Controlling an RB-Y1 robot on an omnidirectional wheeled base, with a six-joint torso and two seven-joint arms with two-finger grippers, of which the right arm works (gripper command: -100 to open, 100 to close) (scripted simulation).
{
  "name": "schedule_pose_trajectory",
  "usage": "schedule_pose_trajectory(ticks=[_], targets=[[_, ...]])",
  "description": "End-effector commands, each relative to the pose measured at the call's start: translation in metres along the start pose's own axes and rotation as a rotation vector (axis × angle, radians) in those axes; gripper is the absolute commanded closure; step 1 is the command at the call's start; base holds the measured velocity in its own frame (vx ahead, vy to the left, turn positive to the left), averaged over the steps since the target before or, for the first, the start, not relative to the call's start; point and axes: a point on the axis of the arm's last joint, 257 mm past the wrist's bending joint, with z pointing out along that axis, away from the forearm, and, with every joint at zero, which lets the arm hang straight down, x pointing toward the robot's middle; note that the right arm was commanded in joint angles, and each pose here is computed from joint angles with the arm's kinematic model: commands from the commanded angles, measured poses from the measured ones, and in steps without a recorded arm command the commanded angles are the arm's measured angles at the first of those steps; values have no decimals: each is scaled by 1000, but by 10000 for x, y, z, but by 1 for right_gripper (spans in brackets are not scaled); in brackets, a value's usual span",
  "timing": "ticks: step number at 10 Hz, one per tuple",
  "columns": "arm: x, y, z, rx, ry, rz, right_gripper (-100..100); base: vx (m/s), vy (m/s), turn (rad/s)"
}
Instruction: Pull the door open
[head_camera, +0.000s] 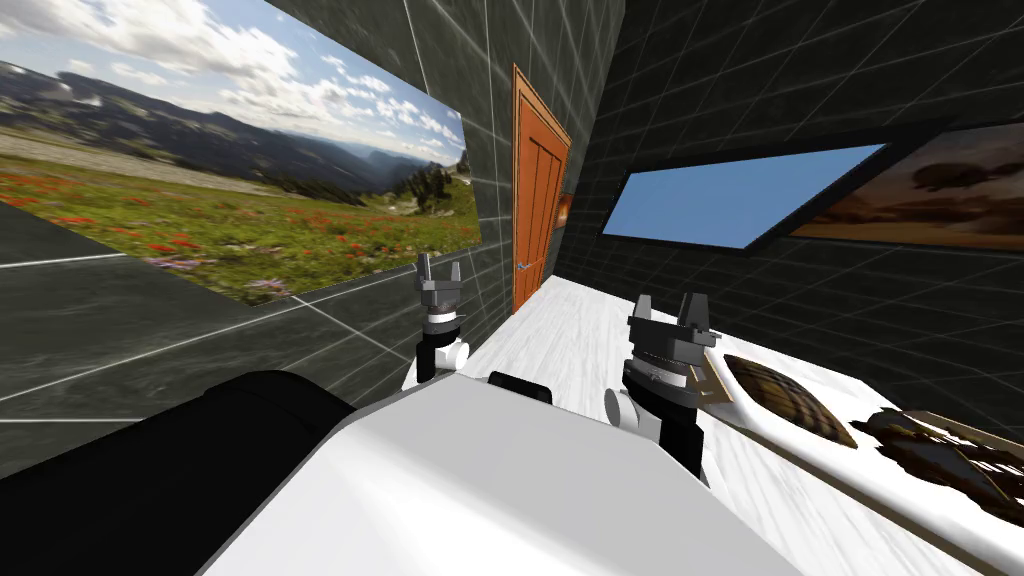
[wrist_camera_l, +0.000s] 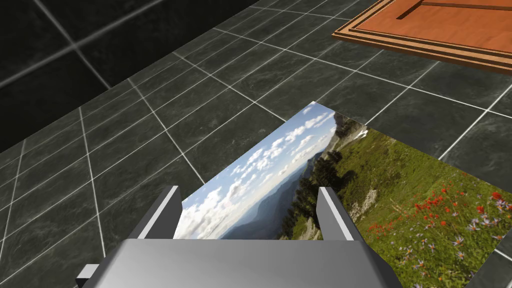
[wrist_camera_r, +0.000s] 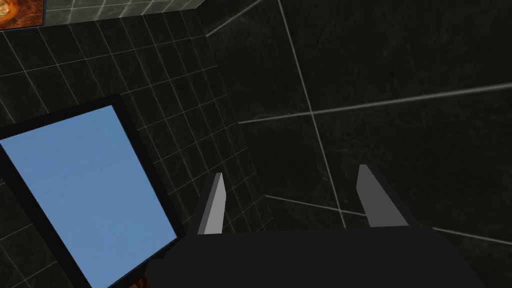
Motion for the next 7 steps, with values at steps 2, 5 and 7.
schedule_pose_trajectory(ticks=[2,5,7], targets=[[22,-154,-35,22,11,8,-100,103,-51,142],[47,-340,-81,49,24,18,-100,77,-11,102],[65,-490,-121,72,32,26,-100,78,-34,127]])
